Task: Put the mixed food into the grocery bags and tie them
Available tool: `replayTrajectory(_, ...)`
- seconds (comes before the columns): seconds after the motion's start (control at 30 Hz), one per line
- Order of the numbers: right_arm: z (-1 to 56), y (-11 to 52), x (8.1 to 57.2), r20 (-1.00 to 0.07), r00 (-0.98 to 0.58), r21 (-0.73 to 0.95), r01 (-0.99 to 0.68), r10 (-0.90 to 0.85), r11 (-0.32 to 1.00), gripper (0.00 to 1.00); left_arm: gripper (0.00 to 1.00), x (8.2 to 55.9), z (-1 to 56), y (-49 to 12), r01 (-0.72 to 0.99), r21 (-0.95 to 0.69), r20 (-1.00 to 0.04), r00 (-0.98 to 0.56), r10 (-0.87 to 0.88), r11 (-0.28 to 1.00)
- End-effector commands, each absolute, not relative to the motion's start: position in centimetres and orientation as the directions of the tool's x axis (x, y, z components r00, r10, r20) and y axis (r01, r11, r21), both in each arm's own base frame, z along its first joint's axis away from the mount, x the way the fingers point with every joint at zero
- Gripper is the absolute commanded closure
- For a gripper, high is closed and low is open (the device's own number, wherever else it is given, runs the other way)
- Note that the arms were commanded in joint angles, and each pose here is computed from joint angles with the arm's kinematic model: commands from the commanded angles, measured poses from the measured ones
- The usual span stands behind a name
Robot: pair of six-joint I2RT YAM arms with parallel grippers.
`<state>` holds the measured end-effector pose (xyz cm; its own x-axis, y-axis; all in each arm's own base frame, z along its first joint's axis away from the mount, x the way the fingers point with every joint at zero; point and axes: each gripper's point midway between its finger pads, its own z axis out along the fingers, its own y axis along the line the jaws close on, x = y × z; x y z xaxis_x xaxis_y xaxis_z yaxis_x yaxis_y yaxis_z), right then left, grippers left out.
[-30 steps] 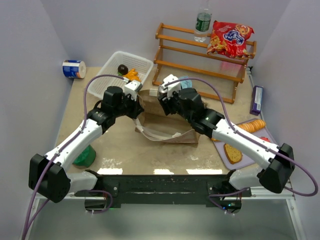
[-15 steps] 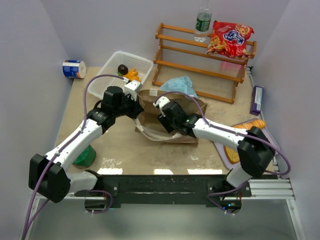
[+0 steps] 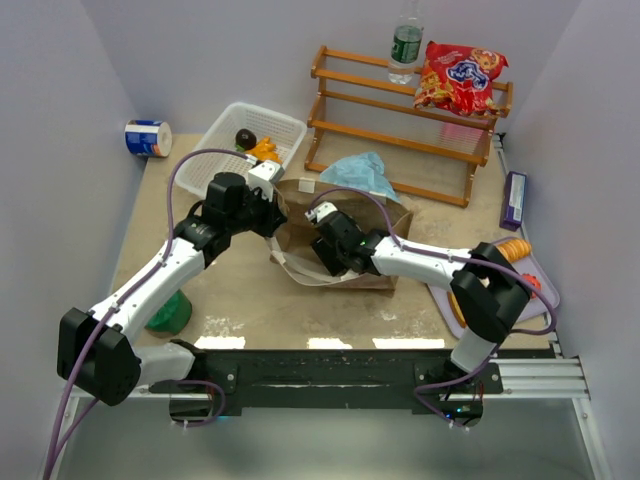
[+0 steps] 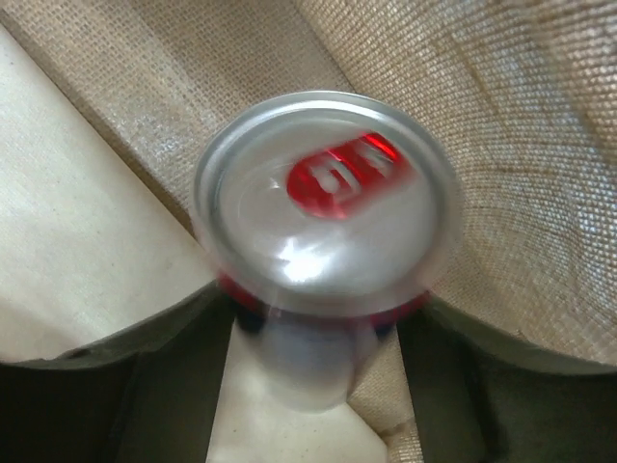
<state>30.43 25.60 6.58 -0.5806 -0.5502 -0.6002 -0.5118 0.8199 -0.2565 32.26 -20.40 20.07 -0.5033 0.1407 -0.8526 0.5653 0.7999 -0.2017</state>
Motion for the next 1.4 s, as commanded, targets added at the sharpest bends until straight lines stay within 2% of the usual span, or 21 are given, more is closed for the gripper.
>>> replayTrajectory(0.0, 9.8, 27.4, 31.6, -0.697, -0.538, -0.206, -0.481, -0.473, 0.852, 0.15, 1.00, 32.2, 19.9, -19.7, 0.562, -0.167, -0.855, -0.492, 0.165, 0.810)
replayTrajectory(0.2, 12.7, 27.8, 31.0, -0.747, -0.475, -0.223, -0.480, -0.465, 0.848, 0.05, 1.00, 32.2, 19.8, -19.8, 0.563, -0.169, -0.854, -0.494, 0.165, 0.809)
replayTrajectory(0.33, 17.0, 29.1, 30.0, -0.822, -0.387, -0.219, -0.463, -0.419, 0.859, 0.04, 1.00, 32.2, 19.8, -19.7, 0.560, -0.170, -0.853, -0.496, 0.164, 0.811)
replayTrajectory(0.43, 20.7, 29.2, 29.7, -0.877, -0.342, -0.155, -0.460, -0.336, 0.874, 0.05, 1.00, 32.2, 19.8, -19.8, 0.562, -0.172, -0.852, -0.497, 0.164, 0.809)
replayTrajectory(0.53, 24.6, 28.4, 29.9, -0.923, -0.298, -0.107, -0.408, -0.243, 0.907, 0.04, 1.00, 32.2, 19.9, -19.8, 0.562, -0.172, -0.854, -0.494, 0.162, 0.809)
replayTrajectory(0.63, 28.8, 26.7, 30.8, -0.946, -0.243, -0.130, -0.317, -0.213, 0.939, 0.01, 1.00, 32.2, 20.0, -19.8, 0.563, -0.172, -0.854, -0.494, 0.162, 0.808)
replayTrajectory(0.73, 32.7, 23.5, 33.8, -0.948, -0.241, -0.173, -0.151, -0.206, 0.973, 0.01, 1.00, 32.1, 20.0, -20.0, 0.569, -0.178, -0.854, -0.494, 0.161, 0.803)
replayTrajectory(0.8, 35.2, 20.8, 36.9, -0.955, -0.252, -0.143, -0.063, -0.154, 0.988, 0.01, 1.00, 32.1, 20.2, -20.0, 0.573, -0.179, -0.856, -0.492, 0.161, 0.800)
replayTrajectory(1.0, 42.1, 13.8, 43.1, -0.980, -0.173, -0.126, 0.138, -0.101, 0.982, 0.01, 1.00, 32.0, 20.6, -19.8, 0.571, -0.170, -0.864, -0.479, 0.158, 0.803)
replayTrajectory(1.07, 42.4, 12.8, 45.1, -0.971, -0.182, -0.186, 0.166, -0.155, 0.968, 0.01, 1.00, 32.0, 20.6, -19.9, 0.573, -0.169, -0.864, -0.478, 0.160, 0.802)
replayTrajectory(1.1, 44.4, 11.4, 45.8, -0.978, -0.145, -0.176, 0.203, -0.148, 0.963, 0.01, 1.00, 32.0, 20.6, -19.9, 0.574, -0.171, -0.864, -0.477, 0.158, 0.801)
replayTrajectory(1.2, 45.2, 9.9, 48.7, -0.965, -0.146, -0.249, 0.244, -0.218, 0.937, 0.01, 1.00, 31.9, 20.5, -19.9, 0.575, -0.171, -0.862, -0.480, 0.161, 0.800)
replayTrajectory(1.37, 42.8, 7.8, 52.8, -0.908, -0.253, -0.401, 0.305, -0.333, 0.864, 0.01, 1.00, 31.9, 20.6, -19.9, 0.575, -0.173, -0.863, -0.480, 0.159, 0.799)
